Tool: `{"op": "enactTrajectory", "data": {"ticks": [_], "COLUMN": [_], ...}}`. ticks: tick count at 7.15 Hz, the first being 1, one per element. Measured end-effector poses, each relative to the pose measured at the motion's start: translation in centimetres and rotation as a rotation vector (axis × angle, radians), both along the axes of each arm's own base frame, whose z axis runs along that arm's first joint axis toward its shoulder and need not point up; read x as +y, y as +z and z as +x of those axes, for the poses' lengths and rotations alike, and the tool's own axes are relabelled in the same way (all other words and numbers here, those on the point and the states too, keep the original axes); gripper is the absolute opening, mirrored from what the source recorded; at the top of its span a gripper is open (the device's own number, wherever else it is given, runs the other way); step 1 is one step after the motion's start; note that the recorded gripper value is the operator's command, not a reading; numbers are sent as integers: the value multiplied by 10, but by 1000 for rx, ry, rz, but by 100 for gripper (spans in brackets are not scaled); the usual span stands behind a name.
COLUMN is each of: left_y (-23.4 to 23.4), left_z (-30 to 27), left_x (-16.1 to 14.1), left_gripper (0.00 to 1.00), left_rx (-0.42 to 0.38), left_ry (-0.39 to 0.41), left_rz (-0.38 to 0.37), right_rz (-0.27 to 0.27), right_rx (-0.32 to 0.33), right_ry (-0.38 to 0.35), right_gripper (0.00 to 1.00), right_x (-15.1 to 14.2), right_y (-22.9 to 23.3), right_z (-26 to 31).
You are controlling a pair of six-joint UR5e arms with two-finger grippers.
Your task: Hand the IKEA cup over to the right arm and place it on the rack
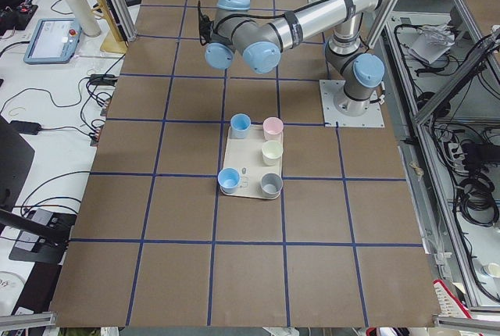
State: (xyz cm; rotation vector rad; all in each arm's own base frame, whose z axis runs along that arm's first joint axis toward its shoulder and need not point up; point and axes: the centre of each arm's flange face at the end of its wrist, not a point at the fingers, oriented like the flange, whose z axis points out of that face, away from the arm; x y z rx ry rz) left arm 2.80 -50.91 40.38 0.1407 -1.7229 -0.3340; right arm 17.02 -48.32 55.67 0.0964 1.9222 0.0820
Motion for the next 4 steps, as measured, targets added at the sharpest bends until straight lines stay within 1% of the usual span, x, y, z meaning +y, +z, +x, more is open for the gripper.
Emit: {"op": "enactTrajectory", "data": {"ticks": [1,2,4], "left_y": [-4,-7,-12], "left_z": [-24,-52,-90], "left_x": [-2,-6,-7], "left_gripper": [0,0,0], "left_rx": [45,71,97], "left_ry": [30,47,58], "left_rz": [7,-2,-22], "right_rz": [12,24,50], "right_rx": [-5,-11,-19], "right_ry": [4,9,28], "right_gripper": [99,99,99], "right_x": [1,3,8], "right_y": [-6,-11,-23], "right_z": [2,6,17]}}
